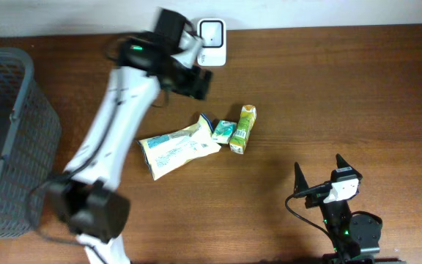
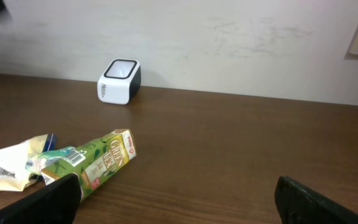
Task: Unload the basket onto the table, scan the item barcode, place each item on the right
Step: 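Place the Kleenex pack on the table next to the carton, then reach into the basket and grasp the orange tissue pack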
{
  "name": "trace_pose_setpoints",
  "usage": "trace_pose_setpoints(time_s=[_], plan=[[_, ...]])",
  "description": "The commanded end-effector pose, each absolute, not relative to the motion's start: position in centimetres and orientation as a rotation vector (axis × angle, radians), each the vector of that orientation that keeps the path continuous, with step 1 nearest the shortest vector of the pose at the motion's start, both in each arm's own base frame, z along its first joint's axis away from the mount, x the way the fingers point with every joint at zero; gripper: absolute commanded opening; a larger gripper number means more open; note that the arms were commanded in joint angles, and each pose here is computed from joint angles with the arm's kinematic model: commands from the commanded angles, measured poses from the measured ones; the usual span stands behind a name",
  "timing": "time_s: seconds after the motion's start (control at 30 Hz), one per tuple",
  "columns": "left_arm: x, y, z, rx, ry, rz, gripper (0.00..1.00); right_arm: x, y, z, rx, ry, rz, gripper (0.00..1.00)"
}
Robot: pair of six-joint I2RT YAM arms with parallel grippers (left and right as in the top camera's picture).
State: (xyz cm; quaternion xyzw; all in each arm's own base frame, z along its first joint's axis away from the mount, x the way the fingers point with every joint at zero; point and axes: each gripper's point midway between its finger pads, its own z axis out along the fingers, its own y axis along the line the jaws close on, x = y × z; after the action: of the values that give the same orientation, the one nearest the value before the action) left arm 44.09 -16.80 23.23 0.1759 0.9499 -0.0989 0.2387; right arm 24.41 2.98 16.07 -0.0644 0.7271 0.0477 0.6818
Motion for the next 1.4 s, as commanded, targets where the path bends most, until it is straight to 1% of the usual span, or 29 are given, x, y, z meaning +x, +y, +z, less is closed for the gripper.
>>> trace_pose_setpoints(time_s=[0.0, 0.03, 0.07, 0.13, 0.17, 0.27, 0.37, 0.43, 0.53, 0.57, 0.63, 0.77, 0.87, 0.97, 1.03, 1.07, 1.1, 1.17, 1.27, 1.3, 1.37], plan=[[43.2, -8.2, 32.9, 0.237, 2.408, -0.217, 0.99, 24.4, 3.2, 15.8, -0.149, 1.634, 0.113, 0.99], [42.8, -5.3, 34.0, 0.110, 2.394, -0.205, 0.99, 24.4, 3.2, 15.8, -0.149, 1.634, 0.113, 0.99], [41.9, -0.9, 35.2, -0.087, 2.376, -0.186, 0.99, 24.4, 3.2, 15.8, -0.149, 1.634, 0.113, 0.99], [40.2, 6.3, 36.0, -0.402, 2.334, -0.142, 0.99, 24.4, 3.2, 15.8, -0.149, 1.634, 0.113, 0.99], [39.2, 10.3, 35.9, -0.558, 2.307, -0.110, 0.99, 24.4, 3.2, 15.8, -0.149, 1.634, 0.113, 0.99], [35.5, 19.0, 35.0, -0.922, 2.222, -0.039, 0.99, 24.4, 3.2, 15.8, -0.149, 1.634, 0.113, 0.99], [32.7, 24.2, 34.2, -1.094, 2.172, 0.074, 0.99, 24.4, 3.2, 15.8, -0.149, 1.634, 0.113, 0.99], [31.3, 26.6, 32.8, -1.195, 2.168, 0.166, 0.99, 24.4, 3.2, 15.8, -0.149, 1.634, 0.113, 0.99], [30.7, 28.9, 28.4, -1.282, 2.234, 0.253, 0.99, 24.4, 3.2, 15.8, -0.149, 1.634, 0.113, 0.99], [30.3, 29.5, 25.6, -1.300, 2.289, 0.302, 0.99, 24.4, 3.2, 15.8, -0.149, 1.634, 0.113, 0.99], [29.3, 30.4, 21.8, -1.319, 2.352, 0.379, 0.99, 24.4, 3.2, 15.8, -0.149, 1.634, 0.113, 0.99], [26.7, 31.5, 13.8, -1.185, 2.540, 0.459, 0.98, 24.4, 3.2, 15.8, -0.149, 1.634, 0.113, 0.99], [24.3, 33.0, 10.2, -1.232, 2.575, 0.495, 0.99, 24.4, 3.2, 15.8, -0.149, 1.634, 0.113, 0.99], [22.8, 34.4, 8.0, -1.286, 2.593, 0.494, 0.97, 24.4, 3.2, 15.8, -0.149, 1.634, 0.113, 0.99], [22.3, 34.9, 6.8, -1.268, 2.632, 0.494, 0.78, 24.4, 3.2, 15.8, -0.149, 1.634, 0.113, 0.99], [22.1, 35.1, 6.3, -1.277, 2.641, 0.503, 0.71, 24.4, 3.2, 15.8, -0.149, 1.634, 0.113, 0.99], [21.9, 35.3, 5.8, -1.286, 2.654, 0.509, 0.70, 24.4, 3.2, 15.8, -0.149, 1.634, 0.113, 0.99], [21.7, 35.5, 4.6, -1.287, 2.680, 0.518, 0.63, 24.4, 3.2, 15.8, -0.149, 1.634, 0.113, 0.99], [21.2, 35.8, 3.5, -1.303, 2.706, 0.559, 0.49, 24.4, 3.2, 15.8, -0.149, 1.634, 0.113, 0.99], [21.0, 35.9, 3.1, -1.309, 2.719, 0.570, 0.49, 24.4, 3.2, 15.8, -0.149, 1.634, 0.113, 0.99], [20.9, 35.9, 2.7, -1.313, 2.729, 0.574, 0.53, 24.4, 3.2, 15.8, -0.149, 1.634, 0.113, 0.99]])
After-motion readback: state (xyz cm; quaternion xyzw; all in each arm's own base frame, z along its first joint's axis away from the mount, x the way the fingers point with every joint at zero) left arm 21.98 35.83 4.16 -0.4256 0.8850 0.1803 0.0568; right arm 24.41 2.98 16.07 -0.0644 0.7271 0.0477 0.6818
